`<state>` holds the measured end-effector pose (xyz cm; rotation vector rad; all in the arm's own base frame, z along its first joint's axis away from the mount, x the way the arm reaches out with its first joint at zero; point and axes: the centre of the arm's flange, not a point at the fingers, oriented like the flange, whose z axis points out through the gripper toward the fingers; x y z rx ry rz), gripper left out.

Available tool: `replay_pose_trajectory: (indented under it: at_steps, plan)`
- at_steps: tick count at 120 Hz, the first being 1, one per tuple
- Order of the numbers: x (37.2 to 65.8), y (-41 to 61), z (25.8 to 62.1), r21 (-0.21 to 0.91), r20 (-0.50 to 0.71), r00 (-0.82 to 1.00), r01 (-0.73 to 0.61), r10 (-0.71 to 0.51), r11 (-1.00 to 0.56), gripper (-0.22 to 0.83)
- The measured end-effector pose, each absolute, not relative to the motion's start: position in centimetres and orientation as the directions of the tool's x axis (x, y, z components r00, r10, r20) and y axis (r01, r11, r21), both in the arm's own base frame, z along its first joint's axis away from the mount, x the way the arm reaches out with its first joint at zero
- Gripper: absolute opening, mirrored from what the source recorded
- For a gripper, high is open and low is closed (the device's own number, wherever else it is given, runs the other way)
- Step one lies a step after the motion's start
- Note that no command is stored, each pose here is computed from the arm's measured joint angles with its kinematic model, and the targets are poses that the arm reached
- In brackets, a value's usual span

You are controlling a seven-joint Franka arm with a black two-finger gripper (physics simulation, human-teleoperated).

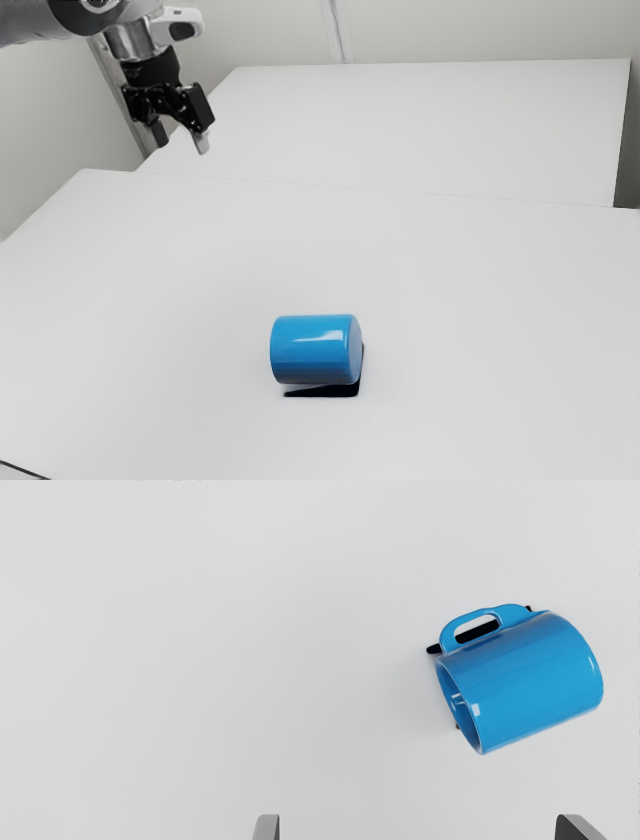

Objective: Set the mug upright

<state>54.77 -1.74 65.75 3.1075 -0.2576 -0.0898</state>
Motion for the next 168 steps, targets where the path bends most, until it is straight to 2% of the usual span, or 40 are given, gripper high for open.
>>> replay_pose_trajectory:
  at_steps: [19,27,37,47,58,66,73,86,102,112,120,144,168]
  plan:
    - [54.7,-2.4,64.2,0.032,-0.051,0.987,-0.149,-0.151,-0.988,0.62]
    - [54.5,-2.7,61.2,0.063,-0.089,0.986,-0.137,-0.142,-0.989,0.62]
    - [53.8,-3.7,55.2,0.192,-0.151,0.98,-0.101,-0.131,-0.976,0.62]
    - [51.7,-3.9,51.1,0.358,-0.172,0.979,-0.042,-0.11,-0.933,0.61]
    - [48.9,2.3,47.2,0.514,-0.175,0.984,0.126,0.04,-0.848,0.61]
    - [46.7,3.7,44.0,0.598,-0.183,0.978,0.188,0.096,-0.779,0.62]
    - [45.2,3.4,41.0,0.653,-0.192,0.973,0.221,0.125,-0.724,0.62]
    - [44.5,3.6,37.9,0.733,-0.166,0.968,0.25,0.19,-0.633,0.61]
    - [43.5,4.8,30.7,0.793,-0.223,0.927,0.353,0.303,-0.496,0.62]
    - [43.6,5.1,29.5,0.829,-0.19,0.919,0.339,0.346,-0.444,0.62]
    - [42.2,4.7,28.9,0.853,-0.174,0.919,0.32,0.354,-0.413,0.62]
    - [41.5,3.8,29.1,0.894,-0.075,0.944,0.206,0.322,-0.397,0.62]
    - [41.7,2.4,27.1,0.904,-0.043,0.953,0.165,0.301,-0.394,0.62]
